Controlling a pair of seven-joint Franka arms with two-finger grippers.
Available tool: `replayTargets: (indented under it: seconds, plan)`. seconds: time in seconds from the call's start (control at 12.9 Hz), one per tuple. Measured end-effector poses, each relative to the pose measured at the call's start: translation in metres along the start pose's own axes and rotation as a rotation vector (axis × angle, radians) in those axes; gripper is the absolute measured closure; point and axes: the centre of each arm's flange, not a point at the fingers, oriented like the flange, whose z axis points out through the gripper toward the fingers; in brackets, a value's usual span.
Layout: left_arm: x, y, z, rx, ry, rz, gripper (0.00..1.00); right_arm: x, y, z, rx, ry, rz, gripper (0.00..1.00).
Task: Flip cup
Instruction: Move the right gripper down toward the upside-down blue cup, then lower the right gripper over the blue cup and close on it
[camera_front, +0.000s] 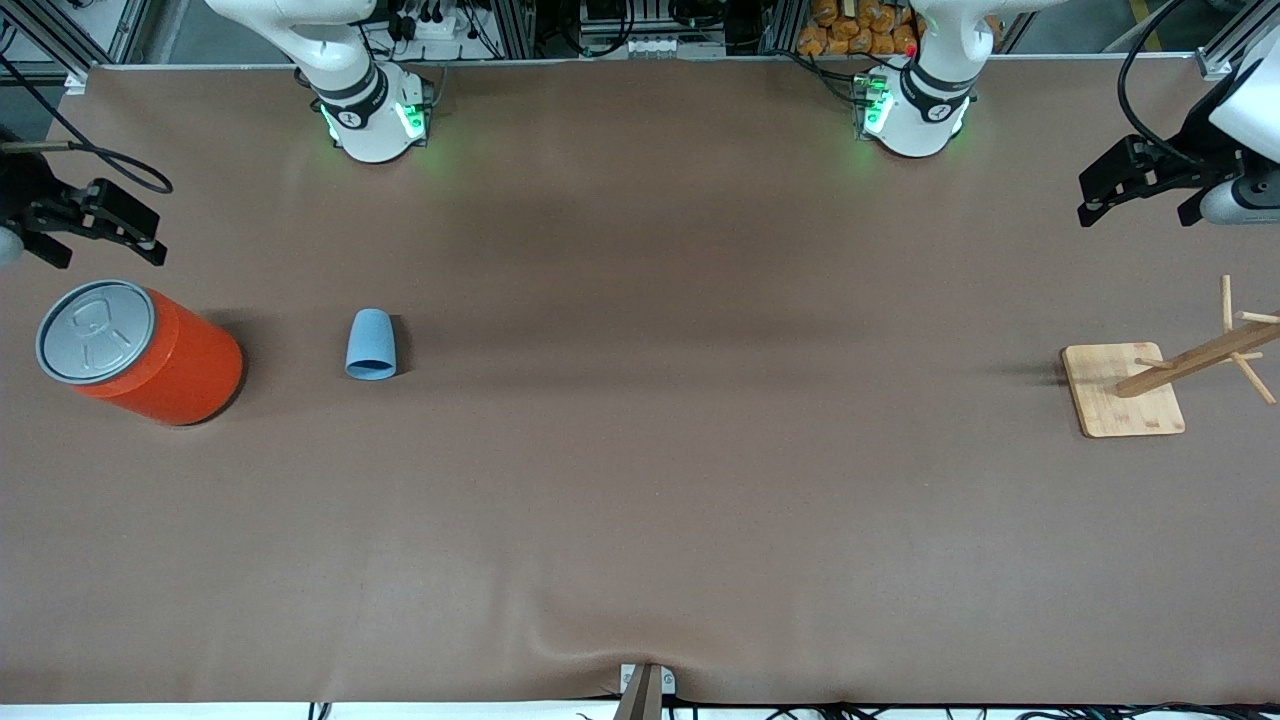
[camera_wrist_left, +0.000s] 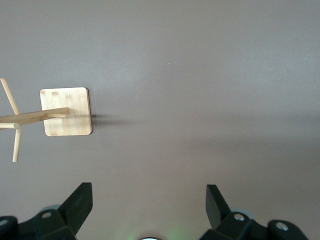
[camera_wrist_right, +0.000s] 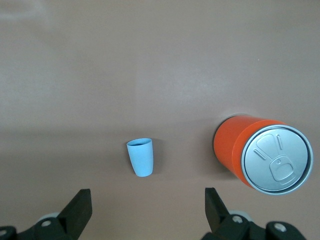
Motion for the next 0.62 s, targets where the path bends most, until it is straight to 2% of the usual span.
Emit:
replayTargets:
  seconds: [0.23, 0.62]
  plan:
    - [0.0, -0.001, 0.0, 0.0, -0.002, -0.002, 0.0, 0.013, -0.001, 0.027, 0.003, -0.052, -0.012, 0.0]
    - [-0.001, 0.001, 0.001, -0.001, -0.007, 0.002, 0.0, 0.036, -0.017, 0.126, 0.022, -0.269, -0.043, 0.0]
